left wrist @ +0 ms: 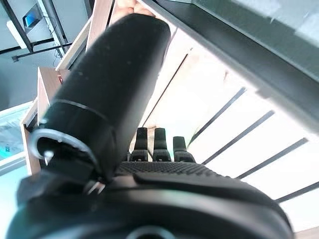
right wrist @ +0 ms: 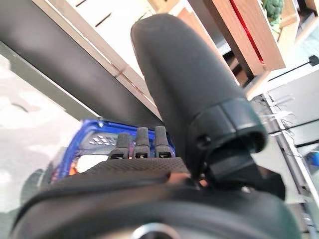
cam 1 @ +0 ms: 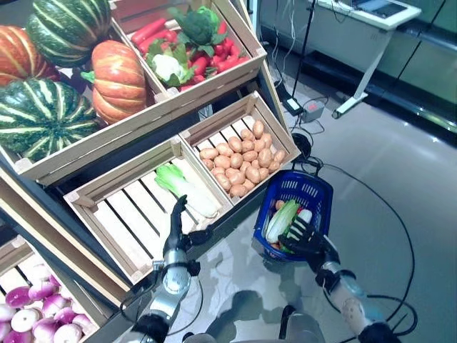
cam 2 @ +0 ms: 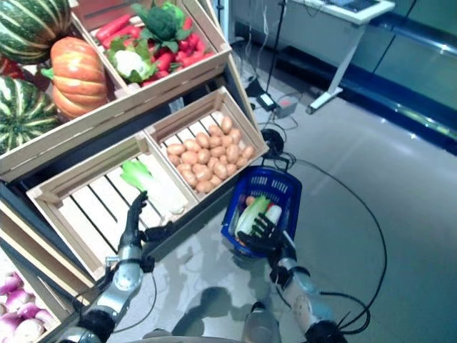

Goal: Put vegetables into the basket

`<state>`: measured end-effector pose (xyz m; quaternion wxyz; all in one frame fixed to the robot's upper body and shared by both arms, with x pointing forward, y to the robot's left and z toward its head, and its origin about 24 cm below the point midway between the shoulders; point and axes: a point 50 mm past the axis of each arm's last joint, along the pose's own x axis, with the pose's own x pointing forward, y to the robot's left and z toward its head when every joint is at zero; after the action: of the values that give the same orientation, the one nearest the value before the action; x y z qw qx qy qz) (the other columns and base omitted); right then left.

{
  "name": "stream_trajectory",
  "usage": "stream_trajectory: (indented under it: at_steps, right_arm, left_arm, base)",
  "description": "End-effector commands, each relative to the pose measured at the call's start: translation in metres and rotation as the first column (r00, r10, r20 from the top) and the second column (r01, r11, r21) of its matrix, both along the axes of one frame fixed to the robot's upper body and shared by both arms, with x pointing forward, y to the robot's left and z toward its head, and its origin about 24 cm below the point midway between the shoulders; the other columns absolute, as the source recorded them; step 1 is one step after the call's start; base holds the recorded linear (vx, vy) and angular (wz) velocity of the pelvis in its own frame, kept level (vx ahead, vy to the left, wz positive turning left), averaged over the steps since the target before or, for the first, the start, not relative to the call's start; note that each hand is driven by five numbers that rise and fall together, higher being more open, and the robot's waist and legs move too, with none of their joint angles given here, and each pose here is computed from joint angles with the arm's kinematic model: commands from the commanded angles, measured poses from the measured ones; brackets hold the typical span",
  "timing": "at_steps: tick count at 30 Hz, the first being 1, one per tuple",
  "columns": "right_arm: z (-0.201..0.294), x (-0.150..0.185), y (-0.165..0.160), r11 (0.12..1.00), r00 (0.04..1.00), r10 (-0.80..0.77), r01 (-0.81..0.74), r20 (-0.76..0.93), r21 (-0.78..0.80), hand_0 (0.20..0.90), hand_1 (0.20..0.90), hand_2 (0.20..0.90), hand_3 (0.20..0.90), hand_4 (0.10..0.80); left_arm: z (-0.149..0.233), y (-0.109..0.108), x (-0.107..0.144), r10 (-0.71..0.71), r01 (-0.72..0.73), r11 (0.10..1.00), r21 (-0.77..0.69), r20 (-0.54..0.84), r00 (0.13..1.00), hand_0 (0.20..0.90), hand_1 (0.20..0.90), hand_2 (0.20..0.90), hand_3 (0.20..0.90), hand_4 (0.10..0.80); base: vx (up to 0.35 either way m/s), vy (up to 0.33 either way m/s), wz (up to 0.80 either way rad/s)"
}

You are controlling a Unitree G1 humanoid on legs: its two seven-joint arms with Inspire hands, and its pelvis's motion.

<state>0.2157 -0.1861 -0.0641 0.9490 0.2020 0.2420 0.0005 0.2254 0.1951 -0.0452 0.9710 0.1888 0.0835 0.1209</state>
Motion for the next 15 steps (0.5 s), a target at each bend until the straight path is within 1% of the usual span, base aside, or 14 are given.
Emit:
stream_trajectory:
  at_steps: [1,3,5,7,10,12,15]
  right_arm:
    - [0.033,0.027,0.008,0.999,0.984,-0.034,0.028,0.176,0.037,0.900,0.900,0.900,0.900,0.800]
    - [0.031,0.028,0.011,0.998,0.984,-0.047,0.038,0.171,0.055,0.900,0.900,0.900,0.900,0.800]
    - [0.032,0.030,0.015,0.996,0.982,-0.070,0.059,0.176,0.063,0.900,0.900,0.900,0.900,0.800]
    - [0.033,0.031,0.015,0.994,0.979,-0.091,0.078,0.184,0.078,0.900,0.900,0.900,0.900,0.800]
    - [0.033,0.030,0.013,0.990,0.973,-0.125,0.111,0.195,0.082,0.900,0.900,0.900,0.900,0.800]
    - [0.026,0.024,0.010,0.976,0.967,-0.208,0.195,0.148,0.102,0.900,0.900,0.900,0.900,0.800]
    - [0.024,0.023,0.014,0.970,0.964,-0.218,0.197,0.152,0.143,0.900,0.900,0.900,0.900,0.800]
  left_arm:
    - [0.055,0.000,0.022,-0.169,0.148,0.985,0.090,0.307,0.936,0.900,0.900,0.900,0.900,0.800]
    - [0.055,-0.006,0.024,-0.217,0.193,0.975,0.108,0.310,0.926,0.900,0.900,0.900,0.900,0.800]
    - [0.060,-0.016,0.029,-0.266,0.236,0.963,0.128,0.334,0.904,0.900,0.900,0.900,0.900,0.800]
    - [0.067,-0.020,0.034,-0.288,0.250,0.957,0.147,0.365,0.885,0.900,0.900,0.900,0.900,0.800]
    - [0.075,-0.018,0.039,-0.322,0.271,0.945,0.181,0.384,0.865,0.900,0.900,0.900,0.900,0.800]
    - [0.077,-0.021,0.044,-0.386,0.321,0.919,0.231,0.350,0.853,0.900,0.900,0.900,0.900,0.800]
    - [0.080,-0.027,0.046,-0.446,0.361,0.887,0.289,0.335,0.830,0.900,0.900,0.900,0.900,0.800]
  base:
    - [0.173,0.084,0.19]
    - [0.204,0.189,0.22]
    - [0.320,0.343,0.25]
    - [0.281,0.321,0.23]
    - [0.237,0.284,-0.12]
    - [0.225,0.224,-0.36]
    - [0.233,0.217,0.12]
